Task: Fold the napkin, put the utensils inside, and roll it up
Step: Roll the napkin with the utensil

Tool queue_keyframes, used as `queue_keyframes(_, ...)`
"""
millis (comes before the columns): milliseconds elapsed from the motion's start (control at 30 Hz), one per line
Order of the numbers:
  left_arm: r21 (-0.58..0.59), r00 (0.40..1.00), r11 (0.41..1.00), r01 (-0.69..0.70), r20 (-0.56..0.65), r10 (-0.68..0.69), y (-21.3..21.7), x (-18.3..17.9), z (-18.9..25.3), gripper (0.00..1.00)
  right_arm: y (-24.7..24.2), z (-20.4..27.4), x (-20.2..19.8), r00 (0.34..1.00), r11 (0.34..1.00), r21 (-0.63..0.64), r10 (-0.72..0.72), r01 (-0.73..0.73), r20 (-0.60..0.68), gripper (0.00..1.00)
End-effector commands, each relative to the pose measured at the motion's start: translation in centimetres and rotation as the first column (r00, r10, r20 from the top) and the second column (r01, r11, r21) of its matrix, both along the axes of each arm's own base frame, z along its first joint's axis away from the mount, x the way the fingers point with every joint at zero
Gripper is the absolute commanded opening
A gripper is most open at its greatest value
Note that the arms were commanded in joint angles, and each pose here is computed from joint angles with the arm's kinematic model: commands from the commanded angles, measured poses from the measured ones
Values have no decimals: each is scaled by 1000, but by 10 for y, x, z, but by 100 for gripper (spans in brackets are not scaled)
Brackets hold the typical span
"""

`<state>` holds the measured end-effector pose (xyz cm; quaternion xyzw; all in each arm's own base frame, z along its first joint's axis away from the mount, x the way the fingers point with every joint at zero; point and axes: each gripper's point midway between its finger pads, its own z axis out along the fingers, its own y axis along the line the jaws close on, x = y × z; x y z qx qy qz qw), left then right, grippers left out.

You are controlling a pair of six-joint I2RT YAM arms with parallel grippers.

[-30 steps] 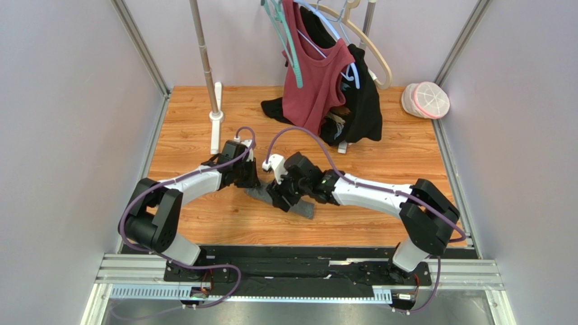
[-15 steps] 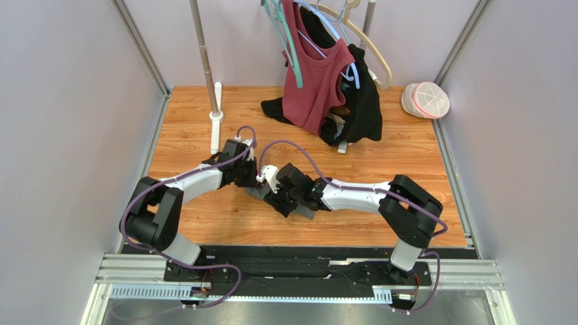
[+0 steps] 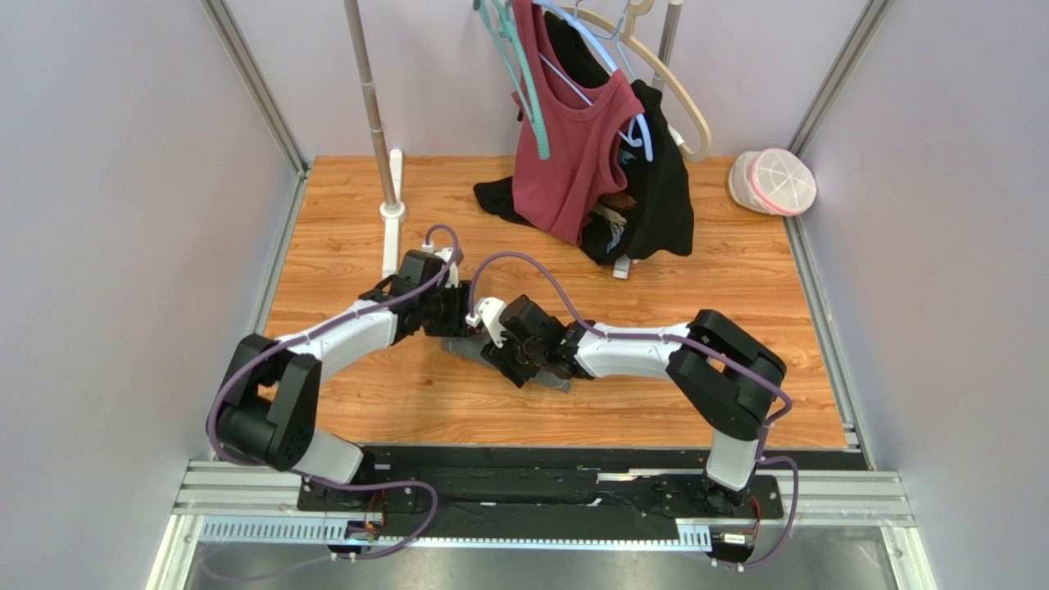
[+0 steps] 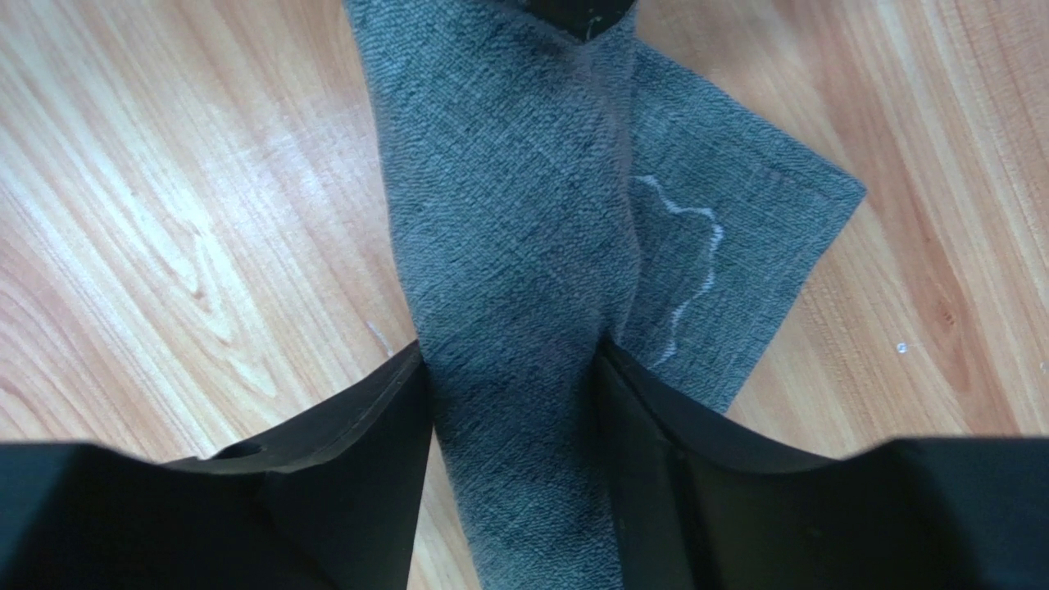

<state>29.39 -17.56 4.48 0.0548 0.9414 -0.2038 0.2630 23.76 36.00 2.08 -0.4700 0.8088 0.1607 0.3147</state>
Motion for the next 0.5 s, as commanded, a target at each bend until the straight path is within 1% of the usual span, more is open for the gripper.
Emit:
queue_keyframes(0,-13,992,998,-57,110,58,6,12,39,60,-21,-35,-21,984,997,-74,-20,8,-176,49)
queue_keyframes(33,1,991,997,-74,114,73,11,11,41,61,-23,-35,-21,980,998,-68,-32,19,-194,46)
queue_keyframes(67,20,984,994,-105,145,101,18,14,48,63,-24,-35,-25,975,998,-61,-24,11,-222,44)
queue_keyframes(133,29,976,991,-134,178,127,25,13,57,64,-27,-34,-26,966,999,-49,-33,21,-258,41)
queue_keyframes(200,38,968,986,-163,199,152,32,11,60,66,-26,-31,-33,948,1000,-27,-17,8,-317,40)
queue_keyframes(233,22,963,986,-164,221,155,32,10,67,66,-28,-30,-32,941,1000,-19,-18,13,-337,40)
queue_keyframes(267,21,963,986,-167,219,158,34,7,64,66,-26,-29,-39,918,1000,2,-22,25,-396,40)
queue_keyframes(333,5,957,987,-163,246,157,33,7,69,66,-26,-27,-39,896,999,30,-20,38,-444,39)
queue_keyframes(467,-20,971,994,-105,215,107,24,-2,55,66,-21,-23,-44,825,993,102,14,53,-564,39)
